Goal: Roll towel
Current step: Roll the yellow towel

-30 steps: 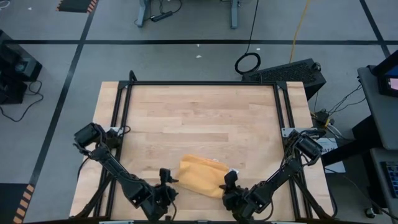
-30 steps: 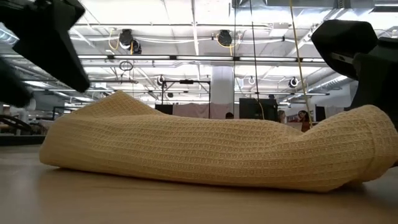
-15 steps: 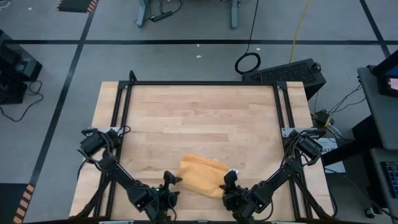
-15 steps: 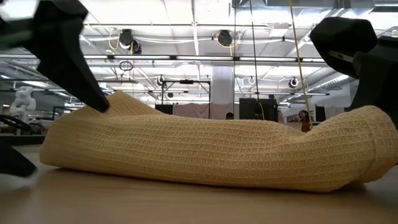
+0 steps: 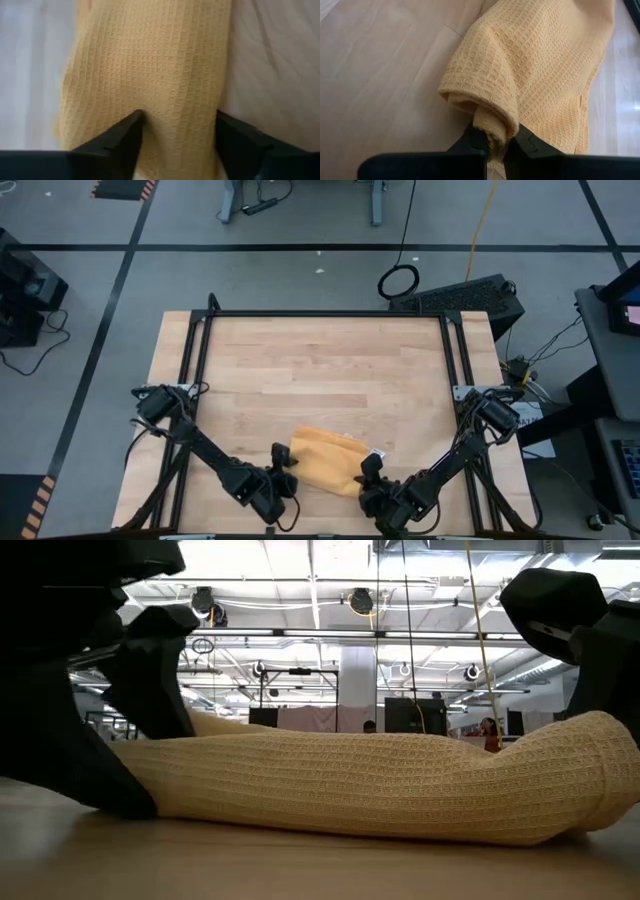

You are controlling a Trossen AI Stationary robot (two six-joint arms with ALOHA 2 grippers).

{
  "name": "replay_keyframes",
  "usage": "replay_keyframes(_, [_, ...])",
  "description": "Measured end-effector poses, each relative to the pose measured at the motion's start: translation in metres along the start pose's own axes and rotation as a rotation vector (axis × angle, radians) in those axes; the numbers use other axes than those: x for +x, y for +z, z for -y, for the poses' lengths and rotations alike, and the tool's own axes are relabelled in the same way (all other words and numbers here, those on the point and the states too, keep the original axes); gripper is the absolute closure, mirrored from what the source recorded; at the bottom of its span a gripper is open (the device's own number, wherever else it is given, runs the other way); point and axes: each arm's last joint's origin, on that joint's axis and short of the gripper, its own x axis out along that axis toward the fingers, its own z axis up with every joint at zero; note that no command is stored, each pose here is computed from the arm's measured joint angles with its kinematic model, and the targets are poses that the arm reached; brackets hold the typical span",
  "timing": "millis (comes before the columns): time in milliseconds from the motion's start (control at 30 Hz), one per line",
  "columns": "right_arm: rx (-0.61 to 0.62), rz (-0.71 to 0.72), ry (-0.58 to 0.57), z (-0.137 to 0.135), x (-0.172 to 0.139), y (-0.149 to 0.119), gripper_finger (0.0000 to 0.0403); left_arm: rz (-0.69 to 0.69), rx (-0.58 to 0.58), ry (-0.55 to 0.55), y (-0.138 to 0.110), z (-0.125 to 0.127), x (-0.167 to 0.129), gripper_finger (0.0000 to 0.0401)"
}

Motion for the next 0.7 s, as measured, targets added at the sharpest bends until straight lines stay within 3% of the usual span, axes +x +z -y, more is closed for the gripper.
replay_keyframes(200, [-0.001,-0.003,0.003,0.001,-0.005,0.0,0.0389,-0.044,-0.147,-0.11,0.002,-0.001,0.0,0.0285])
replay_keyframes(333, [0.037,-0.002,0.025,0.012,-0.022,0.002,0.0389,-0.004,-0.182,-0.19,0.013,-0.001,-0.023,0.0379])
replay_keyframes(467, [0.059,0.002,0.027,0.03,-0.041,0.005,0.0389,0.106,-0.27,-0.214,0.029,-0.017,-0.057,0.0377])
replay_keyframes(600, [0.08,0.015,0.031,0.045,-0.047,0.009,0.0389,0.109,-0.312,-0.147,0.03,-0.034,-0.06,0.0377])
replay_keyframes(700, [0.116,-0.001,0.06,0.049,-0.044,0.009,0.0389,0.098,-0.348,-0.188,0.033,-0.041,-0.055,0.0384])
